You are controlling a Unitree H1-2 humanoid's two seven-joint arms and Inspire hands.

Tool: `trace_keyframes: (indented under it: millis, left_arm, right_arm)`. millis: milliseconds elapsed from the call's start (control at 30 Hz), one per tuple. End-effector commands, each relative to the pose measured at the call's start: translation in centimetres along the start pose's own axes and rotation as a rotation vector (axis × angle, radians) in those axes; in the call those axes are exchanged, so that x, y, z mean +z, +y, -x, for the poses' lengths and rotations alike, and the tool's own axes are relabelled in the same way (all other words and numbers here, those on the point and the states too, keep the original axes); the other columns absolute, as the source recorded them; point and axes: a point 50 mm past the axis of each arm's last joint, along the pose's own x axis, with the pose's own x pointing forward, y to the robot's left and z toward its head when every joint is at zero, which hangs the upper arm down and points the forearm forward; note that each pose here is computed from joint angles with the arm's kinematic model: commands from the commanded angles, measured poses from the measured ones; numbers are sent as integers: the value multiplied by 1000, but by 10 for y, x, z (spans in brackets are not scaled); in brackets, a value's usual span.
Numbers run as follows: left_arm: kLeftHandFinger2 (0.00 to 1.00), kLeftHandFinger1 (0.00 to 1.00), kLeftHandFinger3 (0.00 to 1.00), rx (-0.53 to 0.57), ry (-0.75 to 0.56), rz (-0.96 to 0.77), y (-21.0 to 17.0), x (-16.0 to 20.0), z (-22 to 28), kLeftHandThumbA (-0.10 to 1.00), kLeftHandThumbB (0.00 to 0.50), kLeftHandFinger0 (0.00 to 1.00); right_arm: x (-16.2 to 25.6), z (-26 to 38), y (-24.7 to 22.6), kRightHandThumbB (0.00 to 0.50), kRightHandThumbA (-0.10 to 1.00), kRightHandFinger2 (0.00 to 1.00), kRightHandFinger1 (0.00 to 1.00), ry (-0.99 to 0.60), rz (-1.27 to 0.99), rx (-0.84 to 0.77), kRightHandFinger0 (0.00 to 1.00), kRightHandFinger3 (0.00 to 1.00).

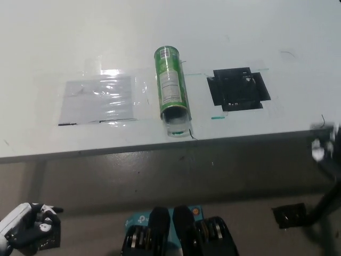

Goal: The robot uses its right hand finger to pull out the chips tray kept inside a container in the middle of the desk

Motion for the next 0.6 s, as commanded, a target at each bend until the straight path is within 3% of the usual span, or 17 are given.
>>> trace_keyframes:
  millis: [0, 233, 267, 467, 500, 567]
  left_arm:
    - [767, 659, 927, -5, -10, -17, 9, 7, 6, 115, 0, 651]
    - [758, 646, 907, -6, -7, -21, 9, 7, 5, 121, 0, 623]
    - [766, 653, 914, -6, -8, -19, 9, 7, 5, 124, 0, 632]
    - [781, 670, 946, -11, -7, -26, 11, 7, 6, 118, 0, 668]
    - [764, 656, 929, -8, -8, -20, 11, 7, 5, 115, 0, 659]
    - [764, 657, 926, -7, -7, -23, 12, 7, 5, 119, 0, 658]
  right_arm:
    - [60, -33, 3, 33, 430, 350, 0, -171, 35, 42, 0, 576]
    - [111, -71, 33, 41, 460, 424, 0, -281, 26, 143, 0, 601]
    - [115, -76, 42, 47, 420, 399, 1, -290, 33, 170, 0, 604]
    - [119, -92, 76, 73, 382, 392, 0, -332, 106, 270, 0, 618]
    - [117, -99, 94, 105, 449, 460, 0, -307, 157, 335, 0, 653]
    - [115, -101, 102, 94, 446, 473, 0, -303, 163, 372, 0, 681]
